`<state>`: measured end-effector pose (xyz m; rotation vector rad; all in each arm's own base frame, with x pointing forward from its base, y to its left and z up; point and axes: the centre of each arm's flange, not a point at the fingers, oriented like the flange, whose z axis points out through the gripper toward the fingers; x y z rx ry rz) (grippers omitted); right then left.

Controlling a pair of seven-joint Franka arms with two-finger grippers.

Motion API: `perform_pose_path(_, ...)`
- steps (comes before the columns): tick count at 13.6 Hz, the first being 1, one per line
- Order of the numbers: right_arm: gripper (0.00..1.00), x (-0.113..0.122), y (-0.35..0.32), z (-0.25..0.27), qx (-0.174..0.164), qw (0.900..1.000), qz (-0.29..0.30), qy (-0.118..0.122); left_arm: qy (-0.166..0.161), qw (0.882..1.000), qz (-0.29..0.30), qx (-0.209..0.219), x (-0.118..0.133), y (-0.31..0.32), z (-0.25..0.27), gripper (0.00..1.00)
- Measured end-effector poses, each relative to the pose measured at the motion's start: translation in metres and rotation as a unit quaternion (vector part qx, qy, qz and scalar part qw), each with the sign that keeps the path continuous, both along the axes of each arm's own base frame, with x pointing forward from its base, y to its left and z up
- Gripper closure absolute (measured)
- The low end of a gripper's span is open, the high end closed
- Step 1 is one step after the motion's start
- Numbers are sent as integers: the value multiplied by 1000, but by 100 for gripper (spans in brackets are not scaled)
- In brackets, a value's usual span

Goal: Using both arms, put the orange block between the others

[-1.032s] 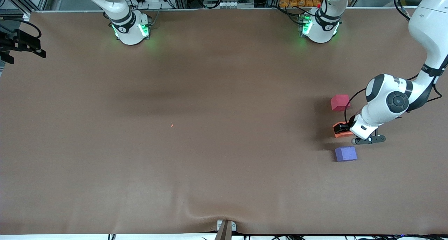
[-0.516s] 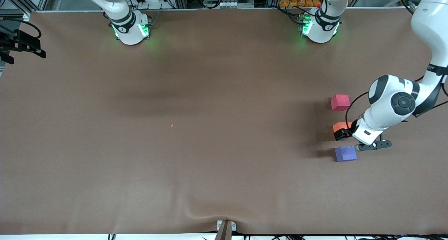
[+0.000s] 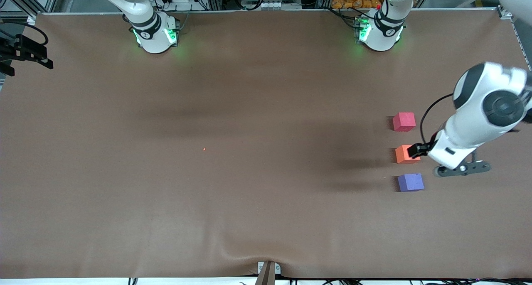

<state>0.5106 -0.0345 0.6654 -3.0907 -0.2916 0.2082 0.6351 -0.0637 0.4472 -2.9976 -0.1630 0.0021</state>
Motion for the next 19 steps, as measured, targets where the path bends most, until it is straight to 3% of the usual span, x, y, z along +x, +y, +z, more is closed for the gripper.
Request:
perform_pose_path(3,0,0,0,0,0,1000,0,-1,8,999,41,-18,-2,15,84,0)
perform_pose_path(6,0,0,0,1,-1,1000,0,-1,5,999,48,-20,-12,29,127,0)
perform_pose_path(19,0,1,12,1,-3,1000,12,-1,-23,999,-1,-36,-41,29,193,0)
